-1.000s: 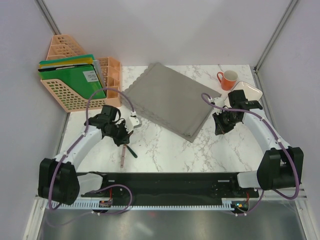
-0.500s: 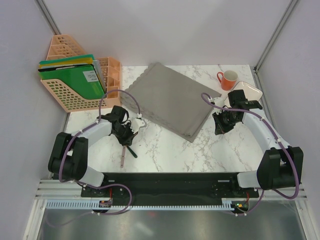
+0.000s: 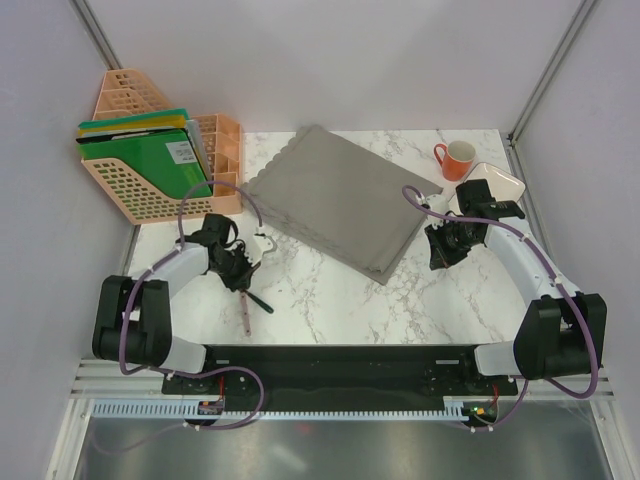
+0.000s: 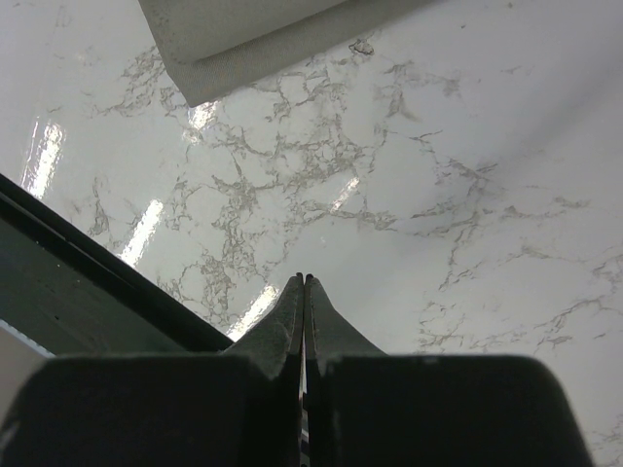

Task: Set the dinner table for one person
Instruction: Move the utensils to the corner of the board.

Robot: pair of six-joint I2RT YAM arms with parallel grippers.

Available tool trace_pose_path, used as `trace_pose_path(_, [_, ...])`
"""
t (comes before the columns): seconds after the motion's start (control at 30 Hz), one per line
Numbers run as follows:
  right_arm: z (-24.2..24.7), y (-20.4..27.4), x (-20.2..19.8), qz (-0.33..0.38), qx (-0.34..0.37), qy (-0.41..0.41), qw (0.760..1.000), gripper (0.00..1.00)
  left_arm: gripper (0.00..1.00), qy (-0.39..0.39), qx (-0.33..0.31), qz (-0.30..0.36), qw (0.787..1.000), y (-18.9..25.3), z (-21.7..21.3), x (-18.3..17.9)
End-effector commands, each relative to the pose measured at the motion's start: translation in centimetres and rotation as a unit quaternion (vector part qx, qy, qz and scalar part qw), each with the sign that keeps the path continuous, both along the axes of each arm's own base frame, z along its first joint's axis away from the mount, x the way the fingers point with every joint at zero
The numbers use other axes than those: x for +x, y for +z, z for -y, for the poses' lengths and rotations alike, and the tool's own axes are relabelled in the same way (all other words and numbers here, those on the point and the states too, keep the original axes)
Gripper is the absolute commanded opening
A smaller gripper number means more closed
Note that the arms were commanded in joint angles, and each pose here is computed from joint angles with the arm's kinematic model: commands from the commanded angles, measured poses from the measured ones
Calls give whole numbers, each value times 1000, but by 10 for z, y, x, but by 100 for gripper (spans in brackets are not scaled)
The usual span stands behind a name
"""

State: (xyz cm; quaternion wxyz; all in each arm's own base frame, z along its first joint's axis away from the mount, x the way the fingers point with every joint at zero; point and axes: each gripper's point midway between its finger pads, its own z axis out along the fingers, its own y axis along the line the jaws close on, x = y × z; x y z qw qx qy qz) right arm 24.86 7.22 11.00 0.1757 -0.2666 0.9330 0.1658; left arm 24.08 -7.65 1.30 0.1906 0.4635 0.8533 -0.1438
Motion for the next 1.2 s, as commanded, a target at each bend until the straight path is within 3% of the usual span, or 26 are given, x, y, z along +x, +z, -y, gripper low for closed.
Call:
trace_pose_path(0.0, [-4, 1, 0, 4, 13, 2, 1000, 0, 2, -15, 47, -21, 999, -13, -31, -20])
trace_pose_path(0.87, [-5, 1, 1, 3, 15, 5, 1000, 1, 3, 83, 13, 5, 996, 3, -114, -10])
trace_pose_path(0.9, [-5, 0, 0, 1, 15, 5, 1000, 1, 15, 85, 9, 27, 996, 15, -113, -2])
trace_pose_path(0.97, [-6, -2, 1, -2, 17, 7, 1000, 1, 30, 82, 0, 56, 995, 30, -110, 6])
trace_pose_path(1.0, [-6, -3, 1, -4, 19, 6, 1000, 2, 52, 81, -3, 73, 994, 40, -108, 9])
trace_pose_path(1.1, [-7, -5, 1, -8, 20, 7, 1000, 5, 67, 65, 3, 121, 991, 68, -107, 15])
trace_pose_path(1.17, [-7, -5, 2, -6, 20, 6, 1000, 6, 70, 45, 7, 118, 992, 77, -104, 4])
